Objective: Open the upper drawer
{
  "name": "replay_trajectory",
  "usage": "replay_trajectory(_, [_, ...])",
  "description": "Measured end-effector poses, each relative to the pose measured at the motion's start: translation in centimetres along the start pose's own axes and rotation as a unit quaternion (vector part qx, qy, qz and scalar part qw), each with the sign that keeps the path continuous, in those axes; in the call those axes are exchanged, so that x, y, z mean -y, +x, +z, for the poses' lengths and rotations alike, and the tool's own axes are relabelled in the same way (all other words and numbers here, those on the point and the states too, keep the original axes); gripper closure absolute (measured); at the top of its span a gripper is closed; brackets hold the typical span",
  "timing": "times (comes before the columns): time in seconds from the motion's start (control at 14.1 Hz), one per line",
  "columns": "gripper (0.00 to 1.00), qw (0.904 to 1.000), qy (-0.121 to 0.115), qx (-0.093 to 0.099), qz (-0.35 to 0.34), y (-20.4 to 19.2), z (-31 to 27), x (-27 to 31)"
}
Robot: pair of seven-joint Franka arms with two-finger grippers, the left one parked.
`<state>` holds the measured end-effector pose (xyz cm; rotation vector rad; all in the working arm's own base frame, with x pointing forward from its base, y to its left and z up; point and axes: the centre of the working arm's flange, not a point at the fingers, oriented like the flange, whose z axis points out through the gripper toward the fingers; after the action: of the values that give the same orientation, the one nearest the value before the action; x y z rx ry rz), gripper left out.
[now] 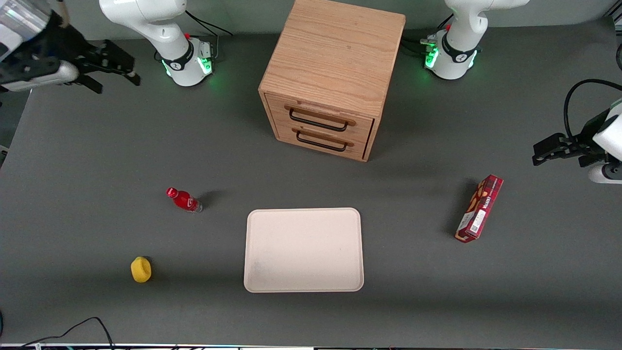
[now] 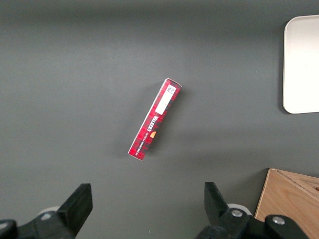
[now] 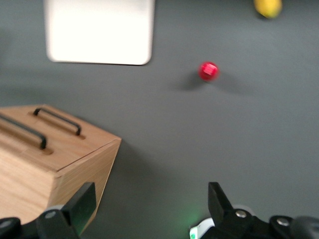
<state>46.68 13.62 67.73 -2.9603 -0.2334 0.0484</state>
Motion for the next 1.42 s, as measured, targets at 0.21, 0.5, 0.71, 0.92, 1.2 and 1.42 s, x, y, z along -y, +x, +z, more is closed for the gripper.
replay_trajectory(0.21, [0.0, 0.9906, 0.032, 0.024, -0.131, 4.0, 2.7, 6.3])
replay_trajectory(0.5, [0.0, 0.9612, 0.149, 0.058, -0.225, 8.9, 8.8, 9.3])
replay_trajectory(0.71, [0.0, 0.9394, 0.191, 0.075, -0.275, 11.5, 15.6, 13.3])
replay_trajectory(0.92, [0.0, 0.9274, 0.198, 0.089, -0.304, 12.5, 22.5, 18.0])
replay_trajectory(1.2, [0.0, 0.9147, 0.188, 0.113, -0.339, 12.0, 28.3, 21.6])
replay_trajectory(1.42, [0.0, 0.9118, 0.193, 0.124, -0.341, 12.0, 30.1, 22.2])
